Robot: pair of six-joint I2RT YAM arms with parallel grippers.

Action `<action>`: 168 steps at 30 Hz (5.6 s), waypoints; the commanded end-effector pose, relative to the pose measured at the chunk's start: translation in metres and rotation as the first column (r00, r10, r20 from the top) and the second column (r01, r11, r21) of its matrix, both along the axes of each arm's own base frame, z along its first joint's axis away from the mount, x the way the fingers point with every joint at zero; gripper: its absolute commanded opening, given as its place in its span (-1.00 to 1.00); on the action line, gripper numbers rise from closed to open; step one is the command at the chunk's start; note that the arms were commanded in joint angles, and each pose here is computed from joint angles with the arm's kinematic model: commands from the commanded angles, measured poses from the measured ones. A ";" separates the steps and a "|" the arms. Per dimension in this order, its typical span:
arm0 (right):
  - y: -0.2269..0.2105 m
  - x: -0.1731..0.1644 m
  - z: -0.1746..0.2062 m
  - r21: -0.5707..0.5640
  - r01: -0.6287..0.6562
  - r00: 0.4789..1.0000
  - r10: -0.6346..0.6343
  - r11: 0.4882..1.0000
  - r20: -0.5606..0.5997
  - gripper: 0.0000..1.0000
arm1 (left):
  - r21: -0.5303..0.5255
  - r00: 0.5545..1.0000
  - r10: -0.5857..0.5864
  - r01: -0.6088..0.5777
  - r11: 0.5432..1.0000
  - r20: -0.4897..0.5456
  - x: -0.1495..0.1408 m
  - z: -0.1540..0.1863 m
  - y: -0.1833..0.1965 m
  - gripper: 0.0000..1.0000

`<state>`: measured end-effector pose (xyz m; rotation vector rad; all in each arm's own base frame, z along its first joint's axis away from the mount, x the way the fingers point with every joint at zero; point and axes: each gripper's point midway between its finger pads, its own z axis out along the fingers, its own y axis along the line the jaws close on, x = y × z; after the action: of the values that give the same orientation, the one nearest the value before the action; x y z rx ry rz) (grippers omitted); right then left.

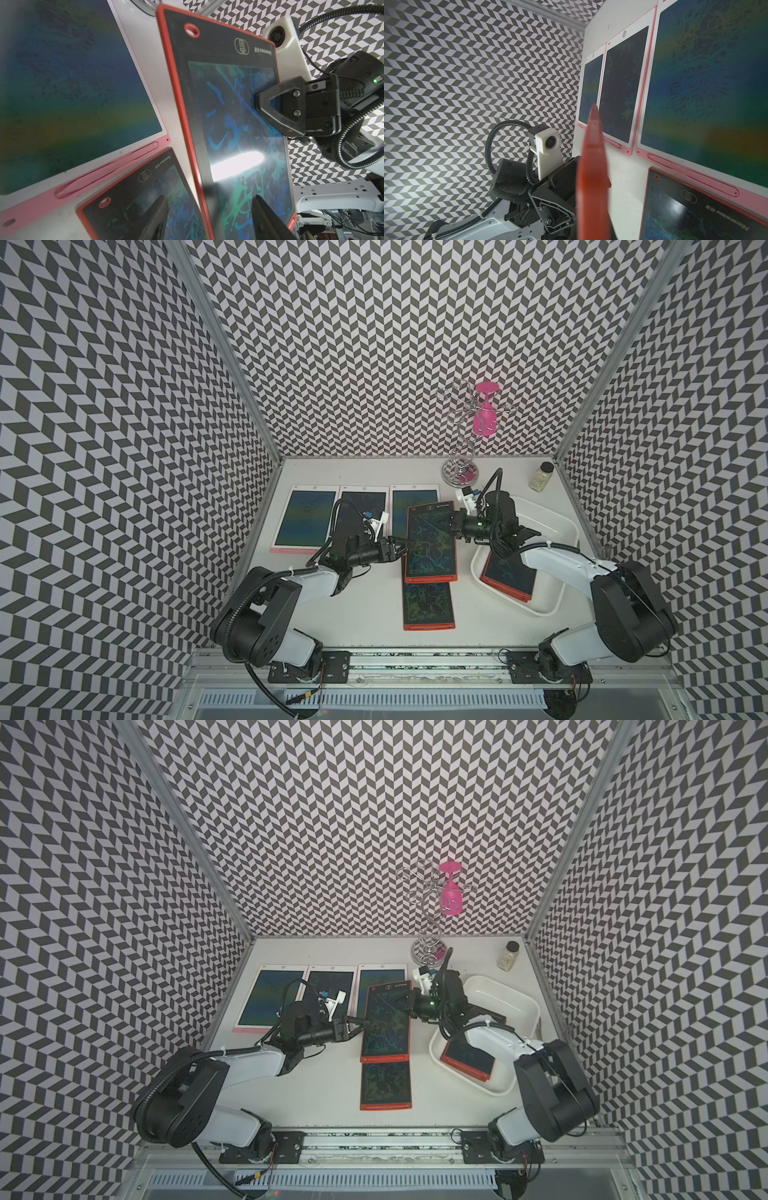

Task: Take out the writing tablet from the storage box
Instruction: Adjust the storage box at the center of the board, then place the writing tablet at the center of the board.

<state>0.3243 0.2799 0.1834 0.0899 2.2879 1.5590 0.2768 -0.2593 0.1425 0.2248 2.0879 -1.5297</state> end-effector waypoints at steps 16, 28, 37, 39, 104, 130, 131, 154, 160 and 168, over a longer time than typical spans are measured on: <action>0.019 0.017 0.011 0.077 -0.040 0.996 0.034 0.996 0.078 -0.97 | -0.077 0.990 -0.126 0.130 0.988 0.065 -0.005 0.023 -0.024 -0.07; 0.021 0.015 0.001 0.055 -0.071 0.995 0.066 0.996 0.074 -0.24 | -0.037 0.988 -0.150 0.151 0.988 0.036 -0.005 0.020 -0.025 -0.97; 0.011 0.021 -0.008 0.031 -0.054 0.996 0.051 0.998 0.070 0.09 | -0.045 0.989 -0.147 0.146 0.988 -0.012 -0.005 0.015 -0.013 -1.00; 0.005 0.024 -0.014 0.008 -0.044 0.997 0.043 0.999 0.069 0.14 | -0.024 0.991 -0.129 0.128 0.992 -0.041 -0.004 0.011 -0.005 -1.00; -0.066 0.014 -0.041 -0.148 0.033 0.996 -0.020 0.988 0.090 0.21 | 0.494 0.890 0.231 -0.007 0.870 -0.394 -0.084 -0.050 0.128 -1.00; -0.061 0.003 -0.074 -0.225 -0.022 0.999 0.028 0.974 0.023 0.21 | 0.490 0.864 0.255 -0.011 0.871 -0.435 -0.093 -0.066 0.117 -0.58; -0.061 0.003 -0.075 -0.229 -0.023 0.999 0.029 0.973 0.023 0.21 | 0.493 0.864 0.254 -0.008 0.870 -0.435 -0.094 -0.066 0.117 -0.51; -0.074 0.033 -0.100 -0.519 0.081 0.997 -0.067 0.851 0.047 0.24 | 0.542 0.842 0.292 0.000 0.840 -0.454 -0.093 -0.077 0.121 0.02; -0.072 0.035 -0.101 -0.532 0.076 0.997 -0.058 0.843 0.050 0.25 | 0.552 0.836 0.307 -0.006 0.834 -0.455 -0.093 -0.078 0.123 0.17; -0.071 0.034 -0.102 -0.538 0.074 0.997 -0.054 0.840 0.053 0.25 | 0.559 0.831 0.312 -0.001 0.829 -0.461 -0.093 -0.080 0.123 0.25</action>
<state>0.3549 0.2083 0.0825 0.0051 2.5766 0.8494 0.1836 -0.1353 0.0613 -0.2304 2.8724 -0.9261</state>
